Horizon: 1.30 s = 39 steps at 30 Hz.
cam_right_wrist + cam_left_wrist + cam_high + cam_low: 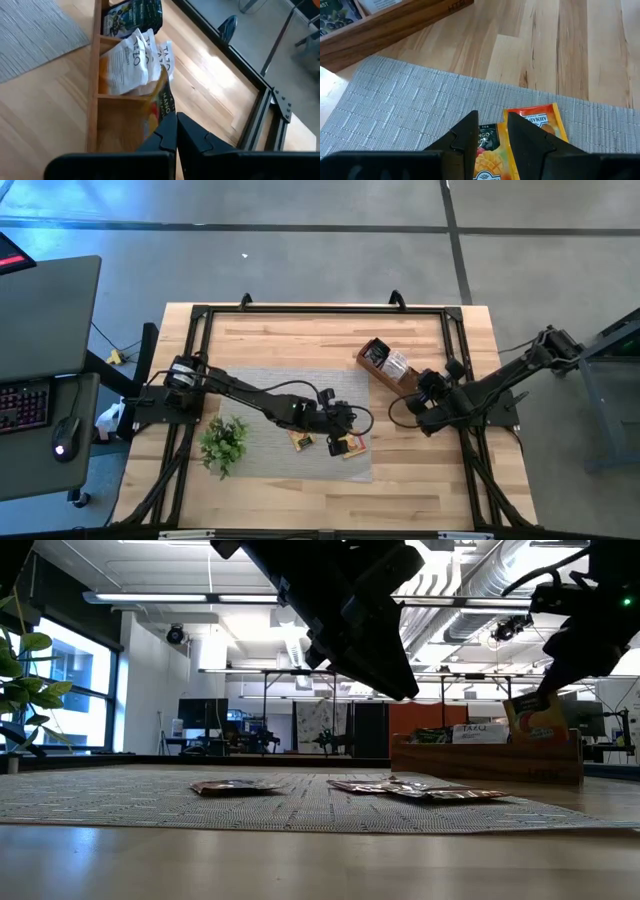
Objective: Pick & Place Tea
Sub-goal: Put the yellow tea bag into the right section of the wooden organizer
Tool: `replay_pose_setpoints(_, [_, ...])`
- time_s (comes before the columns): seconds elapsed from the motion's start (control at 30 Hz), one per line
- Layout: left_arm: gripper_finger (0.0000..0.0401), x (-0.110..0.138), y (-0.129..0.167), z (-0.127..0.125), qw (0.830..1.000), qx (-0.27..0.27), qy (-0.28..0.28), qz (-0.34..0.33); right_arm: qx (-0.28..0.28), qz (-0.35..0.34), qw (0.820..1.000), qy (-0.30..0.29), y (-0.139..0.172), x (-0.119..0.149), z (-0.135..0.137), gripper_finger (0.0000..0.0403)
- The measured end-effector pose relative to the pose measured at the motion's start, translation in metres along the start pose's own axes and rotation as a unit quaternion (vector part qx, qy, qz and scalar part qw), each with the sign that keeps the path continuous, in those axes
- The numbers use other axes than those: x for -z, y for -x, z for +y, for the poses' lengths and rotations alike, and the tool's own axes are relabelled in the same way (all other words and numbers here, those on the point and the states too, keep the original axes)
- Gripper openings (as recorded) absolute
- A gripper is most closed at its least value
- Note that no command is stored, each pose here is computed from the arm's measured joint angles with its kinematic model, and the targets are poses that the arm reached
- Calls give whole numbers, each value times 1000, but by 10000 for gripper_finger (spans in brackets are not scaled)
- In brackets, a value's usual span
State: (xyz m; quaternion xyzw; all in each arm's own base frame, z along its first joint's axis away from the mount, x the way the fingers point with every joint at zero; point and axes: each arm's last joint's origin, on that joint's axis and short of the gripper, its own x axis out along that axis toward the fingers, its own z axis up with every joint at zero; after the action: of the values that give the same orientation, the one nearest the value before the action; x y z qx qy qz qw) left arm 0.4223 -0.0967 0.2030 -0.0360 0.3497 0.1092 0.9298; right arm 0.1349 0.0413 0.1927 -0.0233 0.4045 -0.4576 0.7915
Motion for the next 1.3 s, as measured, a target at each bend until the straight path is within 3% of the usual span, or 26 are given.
replay_pose_setpoints(0.17, [104,0,0,0,1000,1,0,0,-13,-2,1000,-12,-8,9,5,0])
replay_pose_setpoints(0.33, [104,0,0,0,1000,1,0,0,-1,-23,1000,14,-16,18,5,9])
replay_pose_setpoints(0.63, [104,0,0,0,1000,1,0,0,-13,-15,1000,21,-15,16,7,78])
replay_pose_setpoints(0.87, [104,0,0,0,1000,1,0,0,-41,-28,998,42,1,-7,12,126])
replay_pose_setpoints(1.13, [104,0,0,-1,1000,20,0,6,-129,-78,988,19,28,-46,27,129])
replay_pose_setpoints(1.3, [104,1,0,-3,998,58,0,20,-184,-97,975,77,32,-53,37,130])
